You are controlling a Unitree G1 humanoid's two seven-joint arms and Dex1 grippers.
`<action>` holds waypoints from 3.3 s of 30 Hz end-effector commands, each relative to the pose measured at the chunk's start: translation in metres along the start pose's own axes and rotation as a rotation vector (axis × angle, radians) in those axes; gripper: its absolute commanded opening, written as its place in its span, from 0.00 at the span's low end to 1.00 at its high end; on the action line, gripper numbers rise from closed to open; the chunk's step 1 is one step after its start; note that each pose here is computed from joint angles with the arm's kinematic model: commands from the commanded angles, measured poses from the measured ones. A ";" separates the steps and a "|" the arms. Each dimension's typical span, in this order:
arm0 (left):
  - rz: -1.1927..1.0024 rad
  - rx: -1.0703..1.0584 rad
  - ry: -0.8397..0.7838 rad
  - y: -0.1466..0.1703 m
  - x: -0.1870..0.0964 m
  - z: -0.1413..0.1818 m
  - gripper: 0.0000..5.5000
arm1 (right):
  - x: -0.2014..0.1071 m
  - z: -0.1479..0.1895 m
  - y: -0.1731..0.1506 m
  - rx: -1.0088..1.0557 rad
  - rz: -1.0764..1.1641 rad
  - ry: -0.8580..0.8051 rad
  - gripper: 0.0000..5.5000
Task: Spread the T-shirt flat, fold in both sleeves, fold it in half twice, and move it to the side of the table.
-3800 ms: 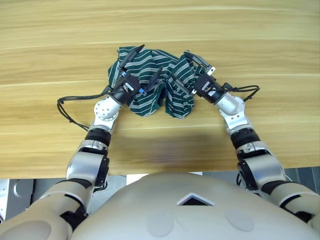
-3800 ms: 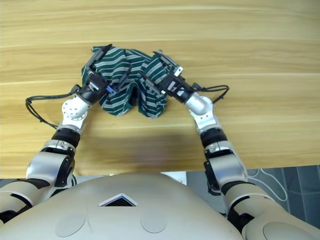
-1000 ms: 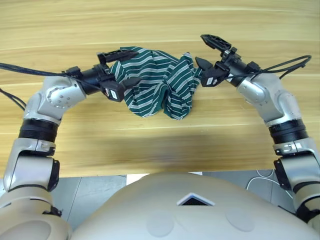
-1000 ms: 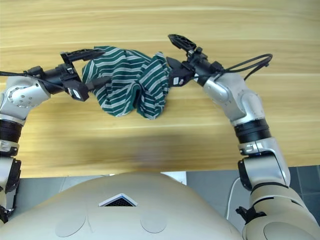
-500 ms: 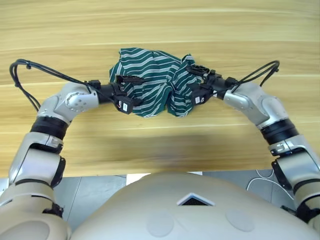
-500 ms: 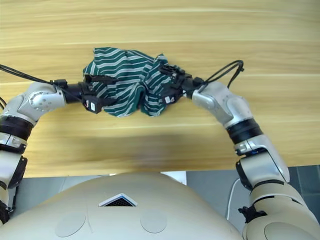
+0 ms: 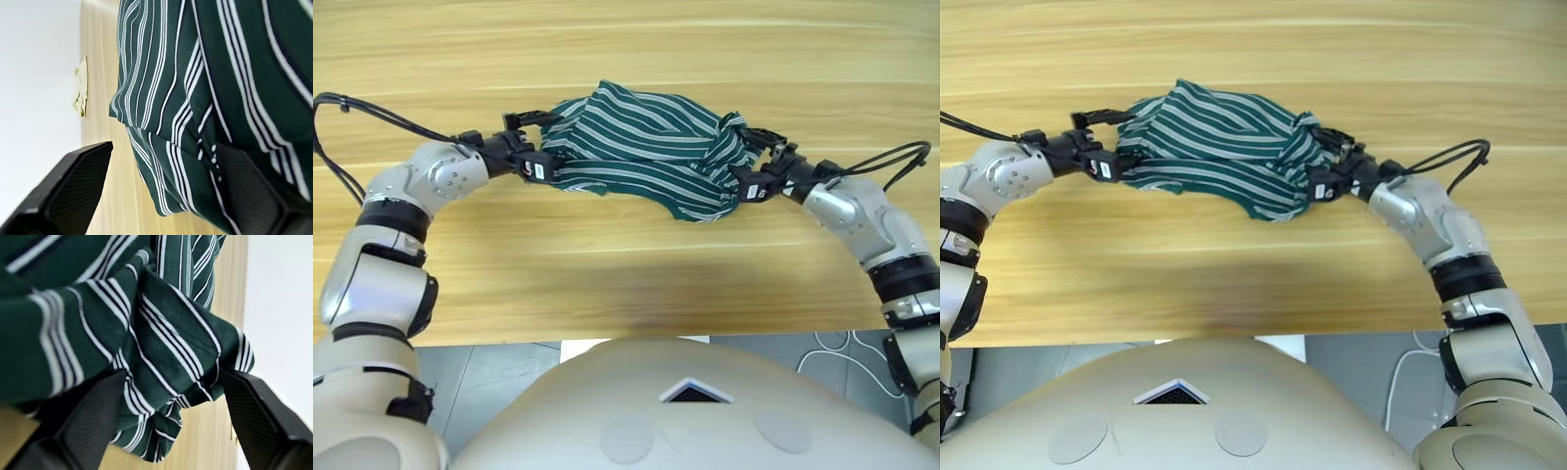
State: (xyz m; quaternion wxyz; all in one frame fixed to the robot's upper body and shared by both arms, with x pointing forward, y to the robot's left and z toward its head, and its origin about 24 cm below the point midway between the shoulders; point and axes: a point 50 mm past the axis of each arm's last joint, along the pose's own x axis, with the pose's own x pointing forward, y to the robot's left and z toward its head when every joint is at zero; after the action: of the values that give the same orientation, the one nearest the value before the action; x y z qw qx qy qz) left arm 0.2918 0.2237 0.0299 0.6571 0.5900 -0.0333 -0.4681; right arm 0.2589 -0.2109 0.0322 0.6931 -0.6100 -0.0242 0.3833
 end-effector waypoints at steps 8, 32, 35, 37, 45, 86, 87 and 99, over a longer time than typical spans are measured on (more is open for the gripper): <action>-0.133 -0.154 -0.167 -0.049 -0.012 0.021 0.70 | -0.009 -0.017 -0.037 0.193 -0.247 -0.027 0.64; 0.038 -0.266 -0.417 -0.012 -0.068 0.060 0.70 | -0.038 0.064 -0.009 0.308 -0.024 -0.496 0.64; -0.093 -0.259 -0.385 -0.030 -0.069 0.062 0.70 | -0.042 0.072 0.010 0.284 0.117 -0.495 0.64; -0.156 -0.247 -0.374 -0.040 -0.067 0.064 0.70 | -0.043 0.072 0.021 0.264 0.199 -0.471 0.64; -0.247 -0.185 -0.257 -0.062 -0.048 0.057 0.70 | -0.039 0.052 0.051 0.100 0.397 -0.237 0.64; 0.504 -0.201 -0.434 0.060 -0.061 0.054 0.00 | -0.024 0.028 -0.042 0.238 -0.213 -0.194 0.00; 0.563 -0.200 -0.451 0.070 -0.067 0.053 0.00 | -0.027 0.027 -0.049 0.260 -0.246 -0.214 0.00; 0.731 -0.125 -0.761 0.110 -0.165 0.097 0.00 | -0.164 0.054 -0.101 0.443 -0.469 -0.849 0.00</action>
State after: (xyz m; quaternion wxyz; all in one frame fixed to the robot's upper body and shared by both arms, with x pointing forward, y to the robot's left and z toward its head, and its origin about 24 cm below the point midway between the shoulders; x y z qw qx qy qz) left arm 0.2394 0.2468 0.2011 0.7900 0.3179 -0.3909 -0.3494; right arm 0.2141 -0.2405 0.1454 0.8454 -0.3054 -0.2165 0.3810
